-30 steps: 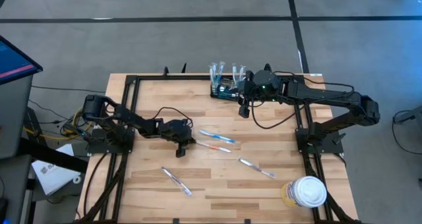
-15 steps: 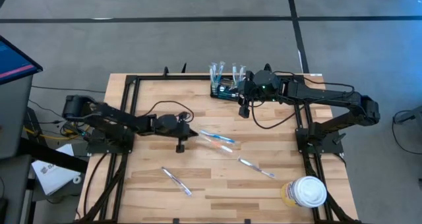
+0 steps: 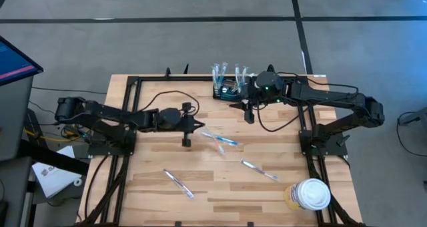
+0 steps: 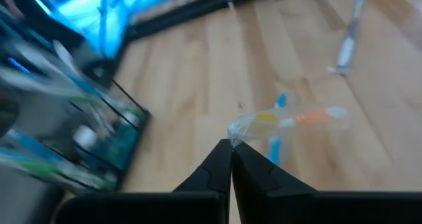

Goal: Pick & Place toothbrushing station
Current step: Put the orange toothbrush into the mesh organizer

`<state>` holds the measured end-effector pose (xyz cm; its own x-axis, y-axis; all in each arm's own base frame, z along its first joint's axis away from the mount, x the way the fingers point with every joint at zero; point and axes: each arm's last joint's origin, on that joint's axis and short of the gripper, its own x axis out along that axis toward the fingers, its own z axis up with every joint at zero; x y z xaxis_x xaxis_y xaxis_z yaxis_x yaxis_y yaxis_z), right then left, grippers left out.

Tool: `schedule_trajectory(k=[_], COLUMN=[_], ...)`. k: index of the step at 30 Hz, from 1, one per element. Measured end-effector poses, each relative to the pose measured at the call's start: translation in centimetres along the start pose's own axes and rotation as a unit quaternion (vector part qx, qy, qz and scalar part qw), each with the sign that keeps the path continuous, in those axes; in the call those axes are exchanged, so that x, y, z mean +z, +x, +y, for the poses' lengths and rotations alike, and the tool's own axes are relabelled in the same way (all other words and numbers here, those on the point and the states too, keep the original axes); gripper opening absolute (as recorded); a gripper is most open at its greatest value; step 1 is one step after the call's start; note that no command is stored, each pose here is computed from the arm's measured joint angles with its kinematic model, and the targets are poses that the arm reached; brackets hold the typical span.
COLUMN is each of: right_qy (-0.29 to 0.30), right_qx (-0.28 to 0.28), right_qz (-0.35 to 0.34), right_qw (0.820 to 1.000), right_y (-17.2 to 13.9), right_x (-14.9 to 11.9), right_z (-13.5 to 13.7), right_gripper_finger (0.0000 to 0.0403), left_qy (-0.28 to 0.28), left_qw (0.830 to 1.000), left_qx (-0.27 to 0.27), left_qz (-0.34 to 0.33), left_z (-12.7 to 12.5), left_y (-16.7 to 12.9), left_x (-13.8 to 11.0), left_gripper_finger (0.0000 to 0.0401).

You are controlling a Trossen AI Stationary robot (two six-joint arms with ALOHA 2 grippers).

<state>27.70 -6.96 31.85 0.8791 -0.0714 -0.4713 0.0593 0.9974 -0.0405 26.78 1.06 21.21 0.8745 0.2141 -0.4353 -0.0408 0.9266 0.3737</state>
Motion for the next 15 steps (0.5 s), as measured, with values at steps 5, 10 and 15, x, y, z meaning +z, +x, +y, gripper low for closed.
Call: schedule_trajectory(k=[5,10,15], right_qy=[0.014,0.018,0.016], right_qx=[0.006,0.029,0.029], right_qz=[0.009,0.010,0.002], right_qw=[1.000,0.999,0.999], right_y=[0.0,0.0,0.0], right_x=[-0.2,-0.2,-0.1], right_z=[0.0,0.2,0.2], right_gripper_finger=[0.0111,0.0111,0.0111], left_qy=[0.059,0.111,0.145], left_qw=[0.997,0.990,0.984], left_qx=[0.042,0.081,0.096], left_qz=[-0.018,-0.017,-0.029], left_z=[1.3,2.4,3.0], left_y=[-0.3,-0.7,-1.1], left_x=[3.1,5.4,6.9], left_gripper_finger=[0.0000,0.0000,0.0000])
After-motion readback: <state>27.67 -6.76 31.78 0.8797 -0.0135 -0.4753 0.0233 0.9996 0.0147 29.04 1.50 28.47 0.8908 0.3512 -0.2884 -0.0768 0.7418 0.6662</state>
